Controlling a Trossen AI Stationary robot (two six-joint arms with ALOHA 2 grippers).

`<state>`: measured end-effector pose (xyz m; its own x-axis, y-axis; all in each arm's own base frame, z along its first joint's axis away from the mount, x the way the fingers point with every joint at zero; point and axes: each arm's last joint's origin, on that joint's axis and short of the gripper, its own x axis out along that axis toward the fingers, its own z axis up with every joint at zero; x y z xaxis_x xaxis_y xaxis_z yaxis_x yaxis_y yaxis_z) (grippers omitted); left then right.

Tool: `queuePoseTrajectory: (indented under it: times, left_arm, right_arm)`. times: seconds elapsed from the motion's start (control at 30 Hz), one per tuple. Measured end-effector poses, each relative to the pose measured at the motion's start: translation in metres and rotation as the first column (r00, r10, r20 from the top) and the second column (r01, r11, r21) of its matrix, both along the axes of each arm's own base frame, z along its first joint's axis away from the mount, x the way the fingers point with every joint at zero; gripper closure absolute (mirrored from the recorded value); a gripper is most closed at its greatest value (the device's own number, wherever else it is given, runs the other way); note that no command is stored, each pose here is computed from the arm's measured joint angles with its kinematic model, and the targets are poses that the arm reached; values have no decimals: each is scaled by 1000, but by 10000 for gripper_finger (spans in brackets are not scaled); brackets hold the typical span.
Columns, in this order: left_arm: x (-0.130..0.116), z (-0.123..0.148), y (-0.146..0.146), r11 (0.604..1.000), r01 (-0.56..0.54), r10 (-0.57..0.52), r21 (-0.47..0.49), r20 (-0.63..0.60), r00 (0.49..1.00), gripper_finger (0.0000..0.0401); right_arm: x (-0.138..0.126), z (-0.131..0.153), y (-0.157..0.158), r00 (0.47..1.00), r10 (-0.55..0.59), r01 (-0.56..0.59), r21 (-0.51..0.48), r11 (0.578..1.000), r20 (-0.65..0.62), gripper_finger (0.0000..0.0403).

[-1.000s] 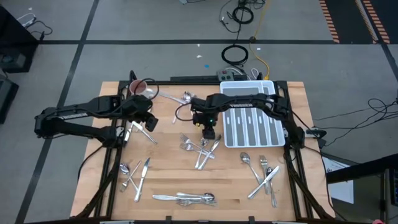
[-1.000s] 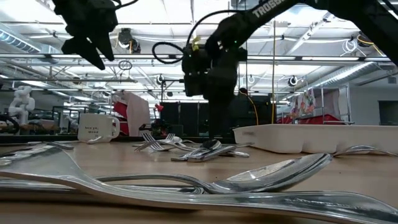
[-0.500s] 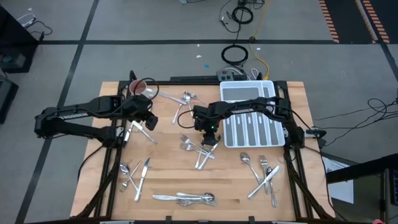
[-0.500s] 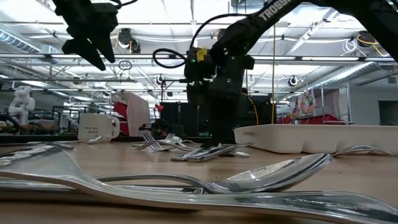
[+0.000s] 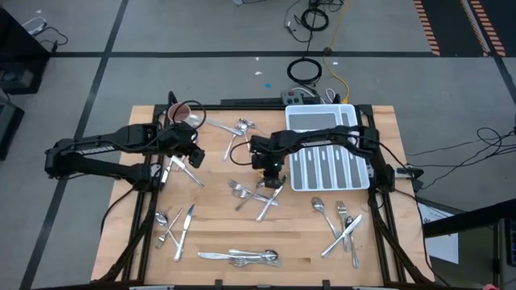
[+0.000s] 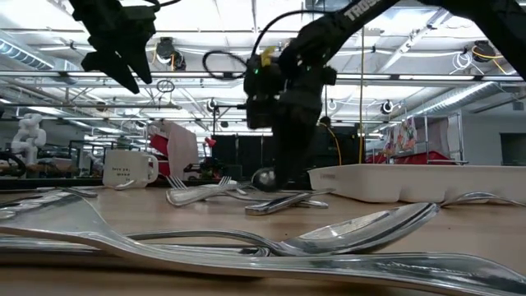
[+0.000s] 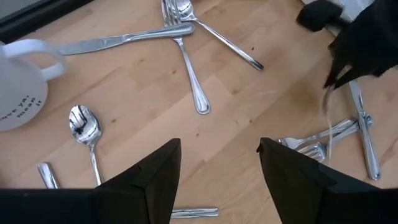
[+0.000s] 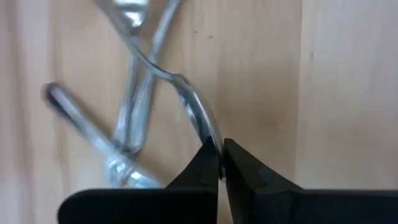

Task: Sort silverware
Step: Put the silver spoon into the silverware tray

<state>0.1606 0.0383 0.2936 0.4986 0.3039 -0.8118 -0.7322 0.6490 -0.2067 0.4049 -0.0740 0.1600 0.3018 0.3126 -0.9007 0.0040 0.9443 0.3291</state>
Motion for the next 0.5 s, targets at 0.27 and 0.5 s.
queuePoseTrajectory:
  times: [0.27,0.5]
  left_arm:
    - [0,0,0,1000,-8,8,12,-4,1000,178]
    - [0,0,1,1000,-10,10,15,-4,1000,178]
  right_arm:
    - [-36,54,-17,999,5,-8,-83,996,-39,402]
    - [-104,117,-39,989,-24,-3,-178,984,-145,402]
